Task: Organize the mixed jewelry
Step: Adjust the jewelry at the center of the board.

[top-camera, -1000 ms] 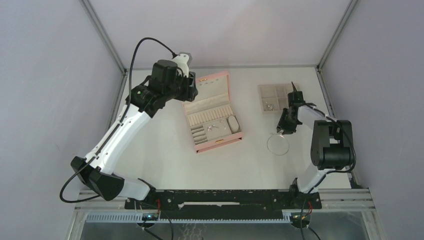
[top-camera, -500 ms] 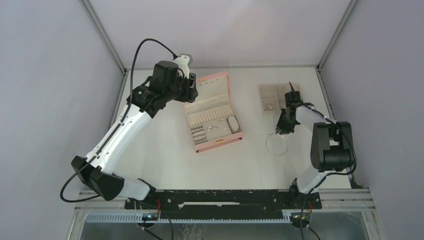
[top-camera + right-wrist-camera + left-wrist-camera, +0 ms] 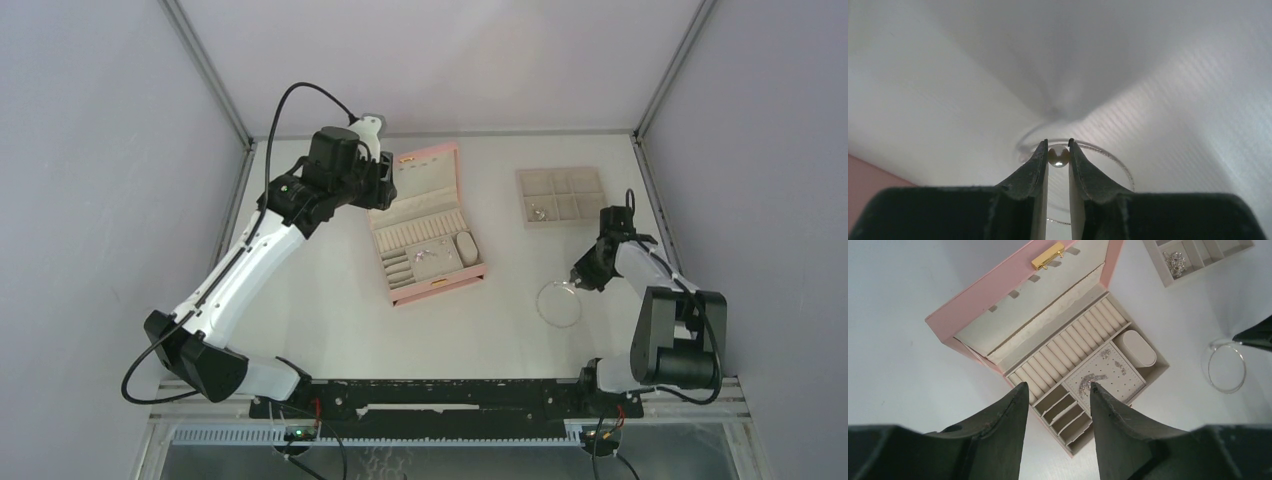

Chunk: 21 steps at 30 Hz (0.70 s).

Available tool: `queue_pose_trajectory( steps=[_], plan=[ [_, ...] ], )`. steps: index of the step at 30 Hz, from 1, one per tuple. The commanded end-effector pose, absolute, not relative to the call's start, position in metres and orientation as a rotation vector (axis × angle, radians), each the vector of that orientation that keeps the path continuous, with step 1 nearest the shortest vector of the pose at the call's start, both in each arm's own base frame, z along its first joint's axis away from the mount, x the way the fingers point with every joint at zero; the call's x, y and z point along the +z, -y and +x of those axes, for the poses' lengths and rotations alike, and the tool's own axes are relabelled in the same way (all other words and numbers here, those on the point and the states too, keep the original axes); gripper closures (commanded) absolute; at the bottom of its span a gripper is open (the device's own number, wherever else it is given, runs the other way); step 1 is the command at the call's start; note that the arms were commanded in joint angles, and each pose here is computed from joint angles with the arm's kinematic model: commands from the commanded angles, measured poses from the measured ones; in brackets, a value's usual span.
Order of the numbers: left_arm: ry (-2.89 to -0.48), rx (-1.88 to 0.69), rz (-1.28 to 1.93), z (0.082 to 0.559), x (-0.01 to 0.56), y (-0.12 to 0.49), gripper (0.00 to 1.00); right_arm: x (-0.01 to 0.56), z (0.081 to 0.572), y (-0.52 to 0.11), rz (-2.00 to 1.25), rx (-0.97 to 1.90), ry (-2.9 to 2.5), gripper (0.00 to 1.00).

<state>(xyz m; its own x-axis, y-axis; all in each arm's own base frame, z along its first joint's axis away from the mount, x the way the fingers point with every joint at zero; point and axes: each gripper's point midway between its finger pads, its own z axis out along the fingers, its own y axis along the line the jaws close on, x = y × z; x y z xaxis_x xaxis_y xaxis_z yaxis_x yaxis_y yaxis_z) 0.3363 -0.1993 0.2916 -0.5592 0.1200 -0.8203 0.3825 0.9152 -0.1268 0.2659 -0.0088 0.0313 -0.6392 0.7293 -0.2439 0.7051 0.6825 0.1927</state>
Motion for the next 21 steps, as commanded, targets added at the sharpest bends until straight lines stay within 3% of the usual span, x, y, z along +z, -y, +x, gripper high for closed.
queue_pose_trajectory(
  steps=[1, 7, 14, 21],
  plan=[
    [-2.077, -0.389, 0.355, 0.336, 0.315, 0.198, 0.46, 0.035, 0.251, -0.010, 1.207, 0.243, -2.565, 0.76],
    [-2.090, -0.387, 0.345, 0.337, 0.313, 0.199, 0.46, 0.055, 0.240, -0.013, 0.991, 0.265, -2.593, 0.56],
    [-2.102, -0.409, 0.346, 0.336, 0.308, 0.203, 0.46, 0.066, 0.249, -0.017, 0.705, 0.155, -2.706, 0.54],
    [-2.104, -0.406, 0.336, 0.331, 0.306, 0.199, 0.46, 0.079, 0.267, -0.029, 0.338, 0.027, -2.729, 0.58]
  ],
)
